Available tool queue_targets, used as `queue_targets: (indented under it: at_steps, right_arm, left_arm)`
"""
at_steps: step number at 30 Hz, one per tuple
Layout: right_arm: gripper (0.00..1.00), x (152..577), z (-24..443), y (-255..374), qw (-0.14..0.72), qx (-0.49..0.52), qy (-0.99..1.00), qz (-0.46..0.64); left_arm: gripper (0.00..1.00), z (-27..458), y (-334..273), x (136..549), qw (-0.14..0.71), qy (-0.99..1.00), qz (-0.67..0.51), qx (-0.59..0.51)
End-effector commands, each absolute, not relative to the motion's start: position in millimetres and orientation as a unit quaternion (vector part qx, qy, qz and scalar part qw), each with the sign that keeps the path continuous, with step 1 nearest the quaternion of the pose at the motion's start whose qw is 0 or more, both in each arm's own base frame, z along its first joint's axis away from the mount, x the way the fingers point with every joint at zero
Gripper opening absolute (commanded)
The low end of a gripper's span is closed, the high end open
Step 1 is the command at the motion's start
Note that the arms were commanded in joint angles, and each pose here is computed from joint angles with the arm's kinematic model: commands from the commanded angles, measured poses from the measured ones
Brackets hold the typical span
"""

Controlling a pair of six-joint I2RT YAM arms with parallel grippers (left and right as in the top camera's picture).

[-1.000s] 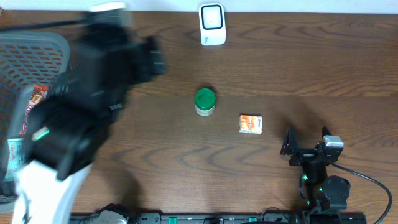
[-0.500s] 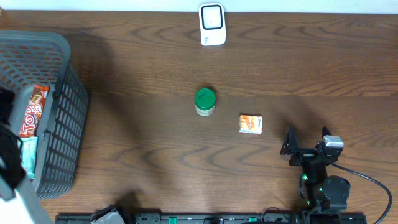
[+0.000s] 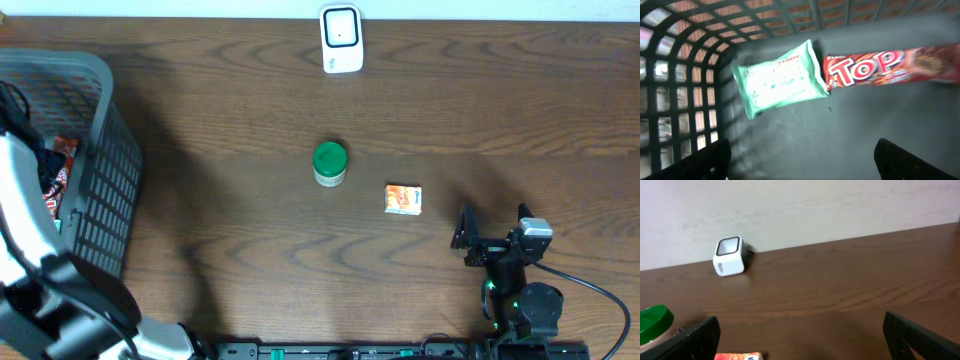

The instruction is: Scan the item barcode

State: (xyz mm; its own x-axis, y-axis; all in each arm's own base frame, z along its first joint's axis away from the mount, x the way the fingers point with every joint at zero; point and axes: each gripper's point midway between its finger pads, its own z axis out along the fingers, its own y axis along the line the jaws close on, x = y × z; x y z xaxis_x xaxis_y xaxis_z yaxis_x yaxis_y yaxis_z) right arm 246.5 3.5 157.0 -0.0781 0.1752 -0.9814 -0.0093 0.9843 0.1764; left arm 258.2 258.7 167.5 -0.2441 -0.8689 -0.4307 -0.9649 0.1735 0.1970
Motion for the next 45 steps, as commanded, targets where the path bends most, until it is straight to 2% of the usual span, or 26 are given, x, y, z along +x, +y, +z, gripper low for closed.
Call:
queue_targets:
  at_steps: [1,7,14,20,30,45]
  right_arm:
    - [0.99,246,156,6,0.675,0.056,0.732,0.073]
    - [0.99,246,156,6,0.675,0.056,0.732,0.073]
    - [0.99,246,156,6,0.675,0.056,0.732,0.073]
    - [0.99,246,156,6,0.675,0.056,0.732,0.073]
    - [0.99,246,156,6,0.675,0.056,0.732,0.073]
    - [0.99,246,156,6,0.675,0.056,0.732,0.073]
  left_arm:
    - [0.92,143,272,252,0.046,0.799,0.267,-0.537]
    - [0.92,106,277,243,-0.051,0.841,0.294,-0.452]
    - [0.92,86,286,239,-0.089,0.841,0.324,-0.424]
    - [0.92,67,289,244,-0.098,0.843,0.323,-0.420]
    - [0.92,52,295,258,-0.064,0.843,0.302,-0.440]
    - [0.92,16,310,159,-0.156,0.795,0.280,-0.515]
